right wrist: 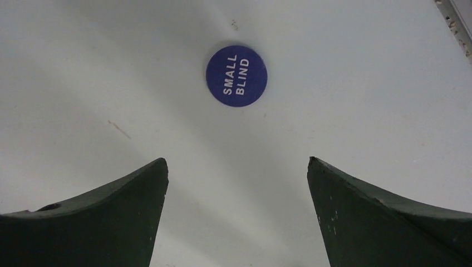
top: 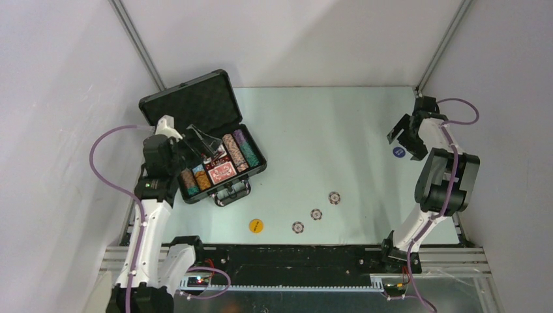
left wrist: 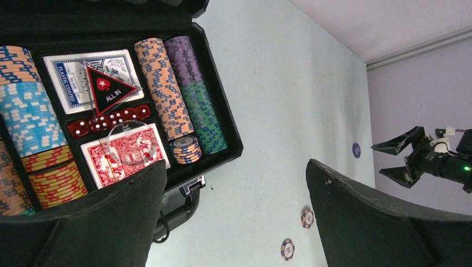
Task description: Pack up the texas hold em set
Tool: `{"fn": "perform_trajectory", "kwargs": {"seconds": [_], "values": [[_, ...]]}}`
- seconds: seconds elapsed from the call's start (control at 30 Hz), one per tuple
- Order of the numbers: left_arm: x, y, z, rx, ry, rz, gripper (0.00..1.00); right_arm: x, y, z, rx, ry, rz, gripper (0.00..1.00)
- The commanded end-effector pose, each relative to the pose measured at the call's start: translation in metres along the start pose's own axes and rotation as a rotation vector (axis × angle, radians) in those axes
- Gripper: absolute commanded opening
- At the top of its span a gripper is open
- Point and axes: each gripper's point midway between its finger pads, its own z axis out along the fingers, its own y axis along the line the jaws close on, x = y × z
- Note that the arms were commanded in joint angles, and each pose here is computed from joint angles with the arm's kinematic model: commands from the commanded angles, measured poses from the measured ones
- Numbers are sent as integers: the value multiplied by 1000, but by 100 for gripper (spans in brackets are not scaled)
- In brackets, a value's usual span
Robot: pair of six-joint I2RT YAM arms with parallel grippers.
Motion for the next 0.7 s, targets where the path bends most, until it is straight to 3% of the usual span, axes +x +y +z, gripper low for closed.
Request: {"fn": "perform_trajectory", "kwargs": {"seconds": [0.0, 0.33, 0.67], "values": [[-9, -12, -2, 54, 2, 42, 100, -15, 2, 13, 15, -21, -7, 99], [-11, -6, -3, 54, 4, 14, 100, -27, 0, 46, 80, 22, -3, 99], [-11, -2, -1, 54, 19, -12, 100, -28, -8, 74, 74, 58, 36, 87]]}}
